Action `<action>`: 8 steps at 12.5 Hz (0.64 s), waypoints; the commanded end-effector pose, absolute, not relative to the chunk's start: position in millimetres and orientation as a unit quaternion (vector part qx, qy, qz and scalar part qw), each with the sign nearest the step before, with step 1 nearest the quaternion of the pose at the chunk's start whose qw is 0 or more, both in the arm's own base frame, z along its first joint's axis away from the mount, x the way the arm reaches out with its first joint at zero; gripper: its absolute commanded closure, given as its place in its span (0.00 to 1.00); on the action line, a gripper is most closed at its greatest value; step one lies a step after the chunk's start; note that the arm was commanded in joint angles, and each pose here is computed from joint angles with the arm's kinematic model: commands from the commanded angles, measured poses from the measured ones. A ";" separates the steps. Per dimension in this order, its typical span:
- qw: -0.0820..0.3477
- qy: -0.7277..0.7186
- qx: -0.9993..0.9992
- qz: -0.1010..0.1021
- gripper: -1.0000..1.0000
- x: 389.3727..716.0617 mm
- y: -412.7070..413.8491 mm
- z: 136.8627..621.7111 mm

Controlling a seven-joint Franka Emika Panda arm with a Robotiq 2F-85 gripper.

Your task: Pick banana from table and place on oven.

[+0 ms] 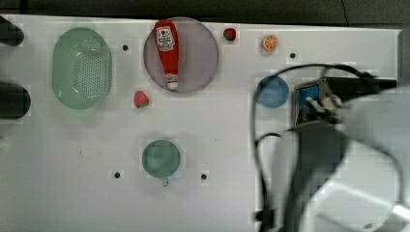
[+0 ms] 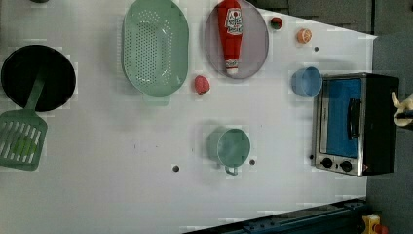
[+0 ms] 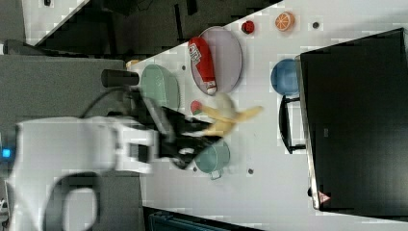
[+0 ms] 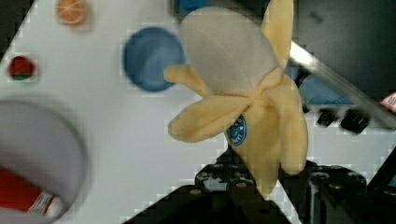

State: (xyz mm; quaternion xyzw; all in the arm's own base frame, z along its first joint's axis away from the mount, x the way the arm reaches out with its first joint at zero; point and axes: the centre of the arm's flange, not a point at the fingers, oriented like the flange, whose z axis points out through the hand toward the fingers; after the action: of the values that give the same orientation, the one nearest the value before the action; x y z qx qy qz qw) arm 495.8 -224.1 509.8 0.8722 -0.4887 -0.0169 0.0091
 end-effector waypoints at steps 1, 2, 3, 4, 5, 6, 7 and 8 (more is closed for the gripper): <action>0.028 -0.390 0.920 0.001 0.73 493.3 -275.1 495.7; 0.036 -0.376 0.926 0.007 0.73 491.9 -295.4 484.4; 0.046 -0.364 0.930 0.014 0.73 489.9 -315.2 473.6; 0.057 -0.353 0.934 0.019 0.73 487.5 -332.8 463.0; 0.067 -0.339 0.938 0.020 0.73 485.1 -347.0 452.7; 0.073 -0.329 0.941 0.017 0.73 483.1 -357.2 442.9; 0.076 -0.328 0.942 0.012 0.73 481.8 -364.0 434.0; 0.075 -0.333 0.940 0.007 0.73 480.9 -367.5 426.0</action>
State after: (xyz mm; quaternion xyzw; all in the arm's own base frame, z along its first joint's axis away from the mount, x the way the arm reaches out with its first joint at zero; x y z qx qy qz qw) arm 465.5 -380.0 407.2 0.9184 -0.3866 -0.0181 0.0817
